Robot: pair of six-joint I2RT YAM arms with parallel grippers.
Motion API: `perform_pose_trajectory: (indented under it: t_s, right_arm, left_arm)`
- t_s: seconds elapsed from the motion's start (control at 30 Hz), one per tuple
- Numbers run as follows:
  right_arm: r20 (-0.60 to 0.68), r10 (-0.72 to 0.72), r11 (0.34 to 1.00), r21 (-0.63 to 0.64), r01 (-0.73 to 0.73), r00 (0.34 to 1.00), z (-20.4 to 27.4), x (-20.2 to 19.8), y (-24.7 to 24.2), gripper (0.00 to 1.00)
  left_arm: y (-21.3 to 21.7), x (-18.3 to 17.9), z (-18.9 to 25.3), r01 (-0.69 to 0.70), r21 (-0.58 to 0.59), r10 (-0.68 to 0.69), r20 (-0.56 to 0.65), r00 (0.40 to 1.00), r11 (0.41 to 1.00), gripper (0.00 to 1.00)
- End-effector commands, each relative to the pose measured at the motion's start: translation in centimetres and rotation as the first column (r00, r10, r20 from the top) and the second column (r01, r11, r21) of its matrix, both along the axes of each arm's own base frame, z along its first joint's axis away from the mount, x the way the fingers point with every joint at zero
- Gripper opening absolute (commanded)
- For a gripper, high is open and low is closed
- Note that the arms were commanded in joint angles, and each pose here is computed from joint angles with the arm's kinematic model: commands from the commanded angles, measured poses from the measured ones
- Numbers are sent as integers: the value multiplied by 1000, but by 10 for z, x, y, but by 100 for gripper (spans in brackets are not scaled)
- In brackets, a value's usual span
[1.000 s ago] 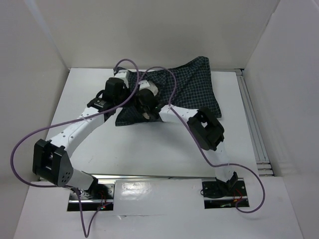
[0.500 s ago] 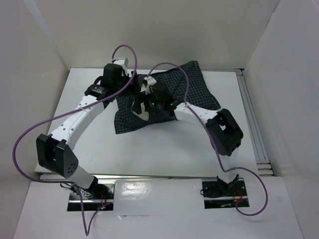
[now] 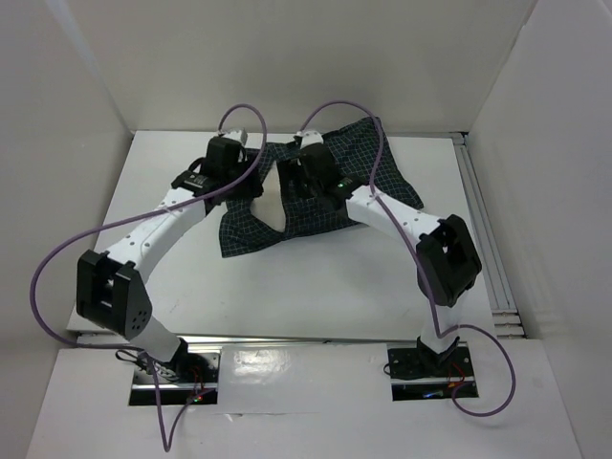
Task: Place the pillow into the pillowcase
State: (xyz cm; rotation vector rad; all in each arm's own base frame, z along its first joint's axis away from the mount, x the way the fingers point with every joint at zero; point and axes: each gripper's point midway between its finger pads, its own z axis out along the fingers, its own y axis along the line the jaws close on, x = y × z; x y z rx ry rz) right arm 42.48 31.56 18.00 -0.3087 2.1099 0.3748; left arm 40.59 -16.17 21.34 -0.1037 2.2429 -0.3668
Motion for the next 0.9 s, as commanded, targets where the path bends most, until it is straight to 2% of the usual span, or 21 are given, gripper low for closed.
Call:
perform_pose_trajectory:
  t_s: [0.0,0.13,0.17,0.23,0.27,0.37,0.4,0.43,0.57,0.67,0.7,0.8,0.83,0.87]
  right_arm:
    - [64,-92,996,-13,93,994,16,24,-12,97]
    - [63,-13,999,45,10,998,17,35,6,96]
    - [39,13,999,44,-15,999,5,36,13,95]
    - [42,29,998,63,-32,999,8,45,20,92]
    - [-1,30,999,33,-30,1000,-13,46,20,92]
    - [-12,38,999,31,-37,999,-21,54,28,86]
    - [-35,23,1000,5,-23,999,-37,55,25,86]
    - [-28,10,1000,0,-10,1000,-37,59,25,85]
    - [-34,-4,1000,5,4,999,-51,70,26,78]
    - [-39,-18,1000,3,18,999,-62,77,30,60]
    - [-41,-23,1000,11,23,999,-63,79,31,48]
    - [-33,-15,1000,23,16,999,-61,80,34,29]
    - [-17,-7,999,41,7,1000,-51,80,36,15]
    - [-11,4,999,53,-4,1000,-43,79,38,10]
  left_arm:
    - [1,0,-40,-7,43,12,-96,995,999,58]
    - [4,10,-73,-46,162,73,-167,983,986,61]
    - [2,11,-77,-44,180,77,-177,981,983,61]
    - [7,22,-86,-68,231,115,-194,974,971,57]
    - [5,23,-89,-79,243,130,-199,971,967,46]
    - [13,32,-90,-132,295,196,-197,961,946,17]
    - [14,34,-99,-131,314,204,-213,955,940,7]
    - [14,39,-96,-139,319,211,-205,956,938,0]
    - [1,43,-93,-95,296,159,-199,967,950,0]
    - [-22,48,-75,-7,191,37,-155,987,982,0]
    - [-27,49,-69,4,166,19,-140,990,986,0]
    - [-35,52,-58,46,141,-30,-112,993,989,0]
    - [-36,54,-48,43,133,-31,-92,995,990,0]
    - [-36,54,-45,52,142,-39,-88,995,989,0]
